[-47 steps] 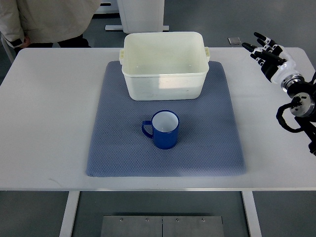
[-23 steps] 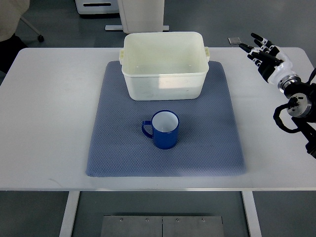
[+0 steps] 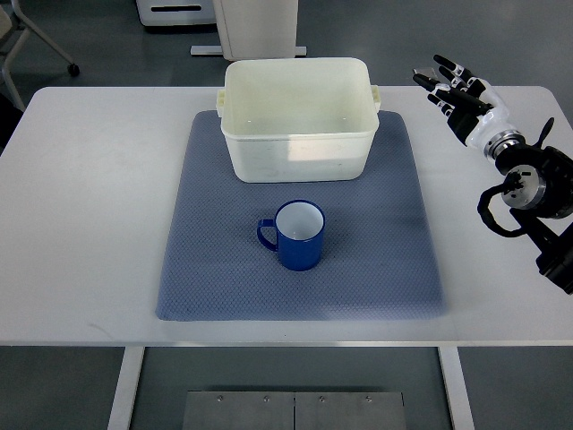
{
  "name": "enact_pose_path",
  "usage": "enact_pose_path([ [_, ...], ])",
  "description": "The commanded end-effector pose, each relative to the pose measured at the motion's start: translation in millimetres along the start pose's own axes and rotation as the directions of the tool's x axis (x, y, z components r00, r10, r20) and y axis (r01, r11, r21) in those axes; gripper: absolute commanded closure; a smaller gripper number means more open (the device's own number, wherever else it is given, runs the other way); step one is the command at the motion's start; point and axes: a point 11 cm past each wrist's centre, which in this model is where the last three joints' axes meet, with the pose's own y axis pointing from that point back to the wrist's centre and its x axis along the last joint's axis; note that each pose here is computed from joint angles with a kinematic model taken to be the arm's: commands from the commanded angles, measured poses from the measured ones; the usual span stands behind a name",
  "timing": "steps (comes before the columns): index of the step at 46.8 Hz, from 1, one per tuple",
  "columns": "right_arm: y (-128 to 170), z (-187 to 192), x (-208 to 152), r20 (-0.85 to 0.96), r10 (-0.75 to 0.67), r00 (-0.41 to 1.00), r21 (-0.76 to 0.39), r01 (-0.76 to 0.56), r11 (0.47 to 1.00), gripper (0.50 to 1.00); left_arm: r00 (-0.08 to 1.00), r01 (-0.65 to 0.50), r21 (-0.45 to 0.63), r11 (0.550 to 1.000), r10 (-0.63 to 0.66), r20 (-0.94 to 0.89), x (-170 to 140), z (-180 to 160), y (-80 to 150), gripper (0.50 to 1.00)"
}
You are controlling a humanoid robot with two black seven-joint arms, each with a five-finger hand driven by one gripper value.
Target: Place cup in box with right hand
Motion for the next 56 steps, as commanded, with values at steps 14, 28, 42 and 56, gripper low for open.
enact_pose_path([
  [14, -1, -3, 0, -0.003, -0.001, 1.0, 0.007, 0.001, 1.0, 0.5, 1.0, 0.0, 0.0, 1.0, 0.0, 0.001, 0, 0, 0, 0.5],
  [28, -2, -11, -1, -0.009, -0.002, 1.0, 0.019, 0.002, 1.0, 0.5, 1.0, 0.0, 0.0, 1.0, 0.0, 0.001, 0, 0, 0, 0.5],
  [42, -3, -11, -2, -0.009, -0.003, 1.0, 0.02, 0.003, 1.0, 0.5, 1.0, 0.0, 0.0, 1.0, 0.0, 0.001, 0, 0, 0, 0.5],
  [56, -6, -25, -7, -0.02, -0.015, 1.0, 0.042, 0.016, 0.999, 0.5, 1.0, 0.0, 0.0, 1.0, 0.0, 0.001, 0, 0, 0, 0.5],
])
